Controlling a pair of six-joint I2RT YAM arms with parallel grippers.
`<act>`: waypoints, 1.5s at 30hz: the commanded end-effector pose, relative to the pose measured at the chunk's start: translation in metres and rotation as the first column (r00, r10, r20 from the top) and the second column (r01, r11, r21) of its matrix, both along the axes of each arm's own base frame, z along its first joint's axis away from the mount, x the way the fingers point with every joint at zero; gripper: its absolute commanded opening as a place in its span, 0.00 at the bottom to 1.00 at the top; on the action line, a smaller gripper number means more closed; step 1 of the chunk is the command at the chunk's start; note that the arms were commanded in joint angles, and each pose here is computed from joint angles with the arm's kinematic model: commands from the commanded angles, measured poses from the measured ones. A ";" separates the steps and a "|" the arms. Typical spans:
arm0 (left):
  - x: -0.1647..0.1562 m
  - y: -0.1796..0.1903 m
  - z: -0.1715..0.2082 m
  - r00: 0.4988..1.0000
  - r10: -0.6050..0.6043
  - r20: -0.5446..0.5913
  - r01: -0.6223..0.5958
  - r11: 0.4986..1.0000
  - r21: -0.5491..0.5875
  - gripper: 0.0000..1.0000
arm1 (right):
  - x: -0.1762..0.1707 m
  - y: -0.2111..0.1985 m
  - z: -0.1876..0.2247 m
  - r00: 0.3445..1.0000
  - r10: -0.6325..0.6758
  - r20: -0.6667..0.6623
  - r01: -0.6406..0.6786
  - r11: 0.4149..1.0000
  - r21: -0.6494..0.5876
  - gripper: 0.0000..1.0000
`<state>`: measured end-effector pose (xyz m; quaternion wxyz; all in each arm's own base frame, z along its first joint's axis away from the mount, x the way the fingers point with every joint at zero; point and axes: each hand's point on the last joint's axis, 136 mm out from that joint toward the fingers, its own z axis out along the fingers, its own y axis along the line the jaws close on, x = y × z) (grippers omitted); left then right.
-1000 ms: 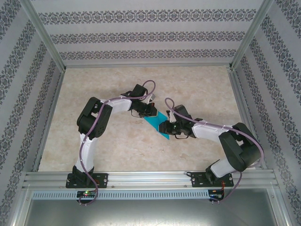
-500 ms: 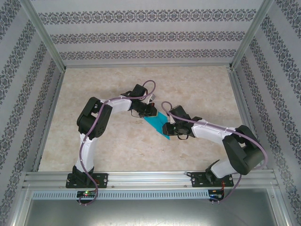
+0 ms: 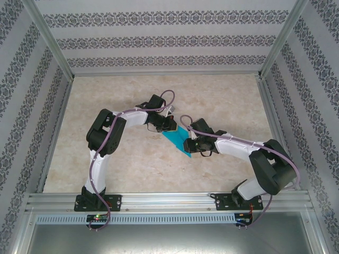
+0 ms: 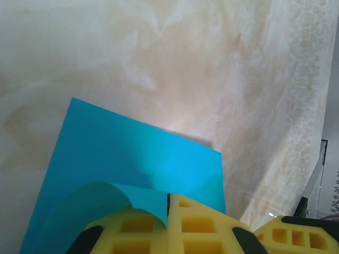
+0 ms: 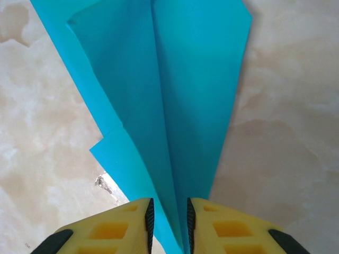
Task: Fold a paper plane with a square sheet of paper (pick it up from the middle)
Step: Fourth fold the wing at the center of the table.
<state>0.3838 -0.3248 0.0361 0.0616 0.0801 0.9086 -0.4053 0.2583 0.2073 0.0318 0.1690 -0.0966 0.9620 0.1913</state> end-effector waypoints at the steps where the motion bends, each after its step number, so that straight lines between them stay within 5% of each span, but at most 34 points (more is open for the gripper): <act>1: -0.003 0.003 0.004 1.000 -0.023 -0.004 0.023 1.000 -0.018 0.00 | 0.003 0.004 0.002 0.999 0.048 0.016 -0.047 0.998 -0.030 0.24; 17: -0.004 0.003 0.015 0.999 -0.036 0.003 0.036 0.999 -0.027 0.00 | 0.004 0.009 -0.012 0.992 0.120 0.037 -0.111 0.975 -0.193 0.09; 24: -0.005 0.010 0.037 0.999 -0.020 0.050 0.020 1.000 0.002 0.26 | 0.008 0.005 -0.005 0.989 0.116 0.096 -0.089 0.964 -0.252 0.01; 30: -0.015 0.032 0.055 0.993 0.005 0.116 -0.015 0.996 0.084 0.38 | 0.009 0.002 -0.002 0.988 0.107 0.111 -0.075 0.963 -0.260 0.00; 36: -0.048 0.045 0.056 0.992 0.045 0.118 -0.055 0.995 0.081 0.35 | 0.007 0.007 -0.004 0.989 0.105 0.103 -0.079 0.971 -0.226 0.00; 45: -0.074 0.016 0.045 0.992 0.033 0.121 -0.033 0.999 -0.003 0.21 | 0.006 0.016 -0.003 0.989 0.106 0.099 -0.087 0.980 -0.181 0.01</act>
